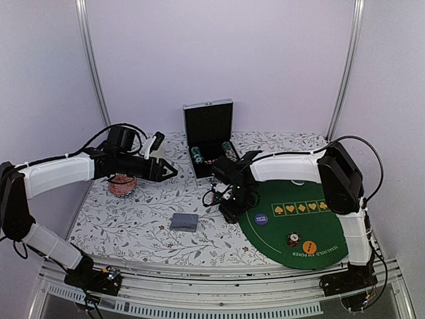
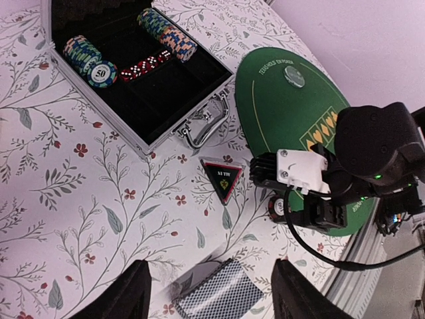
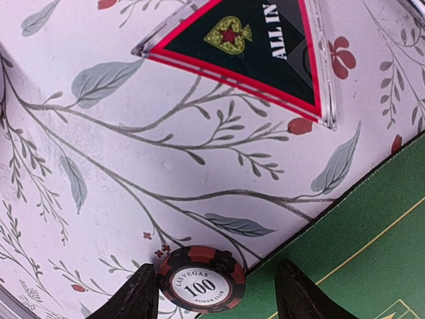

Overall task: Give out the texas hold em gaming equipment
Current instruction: Pick up the pile of poker chips from the center of the board, then place the poker chips pile on the poker chips pile, then adjust the poker chips pile in the big blind area.

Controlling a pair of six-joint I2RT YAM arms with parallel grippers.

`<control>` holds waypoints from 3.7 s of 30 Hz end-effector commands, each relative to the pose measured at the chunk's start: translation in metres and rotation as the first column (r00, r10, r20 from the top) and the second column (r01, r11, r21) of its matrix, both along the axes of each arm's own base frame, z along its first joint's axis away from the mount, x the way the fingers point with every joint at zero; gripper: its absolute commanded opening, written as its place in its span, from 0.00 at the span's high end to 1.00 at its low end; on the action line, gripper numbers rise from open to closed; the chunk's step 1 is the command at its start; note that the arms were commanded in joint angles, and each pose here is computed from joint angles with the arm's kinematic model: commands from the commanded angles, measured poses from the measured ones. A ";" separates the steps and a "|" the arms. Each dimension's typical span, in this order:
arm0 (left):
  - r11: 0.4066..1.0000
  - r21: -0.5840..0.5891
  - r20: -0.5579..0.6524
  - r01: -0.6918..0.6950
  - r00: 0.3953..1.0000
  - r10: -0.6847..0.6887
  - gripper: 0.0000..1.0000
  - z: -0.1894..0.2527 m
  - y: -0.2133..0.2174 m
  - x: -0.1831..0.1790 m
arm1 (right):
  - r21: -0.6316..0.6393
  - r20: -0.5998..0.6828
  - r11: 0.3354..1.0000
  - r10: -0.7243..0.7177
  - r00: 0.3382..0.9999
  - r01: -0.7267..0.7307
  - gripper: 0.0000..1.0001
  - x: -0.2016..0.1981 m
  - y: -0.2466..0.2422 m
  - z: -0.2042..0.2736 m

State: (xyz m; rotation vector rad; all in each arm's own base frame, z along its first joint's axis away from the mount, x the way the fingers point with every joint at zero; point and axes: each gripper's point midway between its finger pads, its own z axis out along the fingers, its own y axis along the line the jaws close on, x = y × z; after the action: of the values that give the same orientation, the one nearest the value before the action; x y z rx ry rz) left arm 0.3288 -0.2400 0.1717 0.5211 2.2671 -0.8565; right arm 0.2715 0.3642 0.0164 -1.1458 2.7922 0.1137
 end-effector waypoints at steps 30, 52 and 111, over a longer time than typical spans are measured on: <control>1.000 0.014 -0.023 0.004 1.000 -0.004 0.36 -0.011 0.006 0.000 | 0.041 -0.078 0.996 0.085 0.993 -0.082 0.78 -0.041 0.030 0.000; 1.000 0.011 -0.011 0.024 1.000 -0.024 0.36 -0.006 0.005 0.002 | -0.088 -0.083 0.826 -0.564 0.822 0.557 0.85 -0.099 -0.188 0.065; 0.999 0.023 -0.003 0.023 1.000 -0.023 0.36 -0.004 0.010 -0.001 | -0.166 -0.130 0.827 -0.558 0.820 0.536 0.10 -0.099 -0.198 -0.002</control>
State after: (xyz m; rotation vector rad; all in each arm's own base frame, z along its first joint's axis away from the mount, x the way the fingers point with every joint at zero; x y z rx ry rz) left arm 0.3264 -0.2352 0.1647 0.5548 2.2868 -0.8559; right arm 0.1712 0.1637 0.0257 -0.2946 3.1823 -0.0338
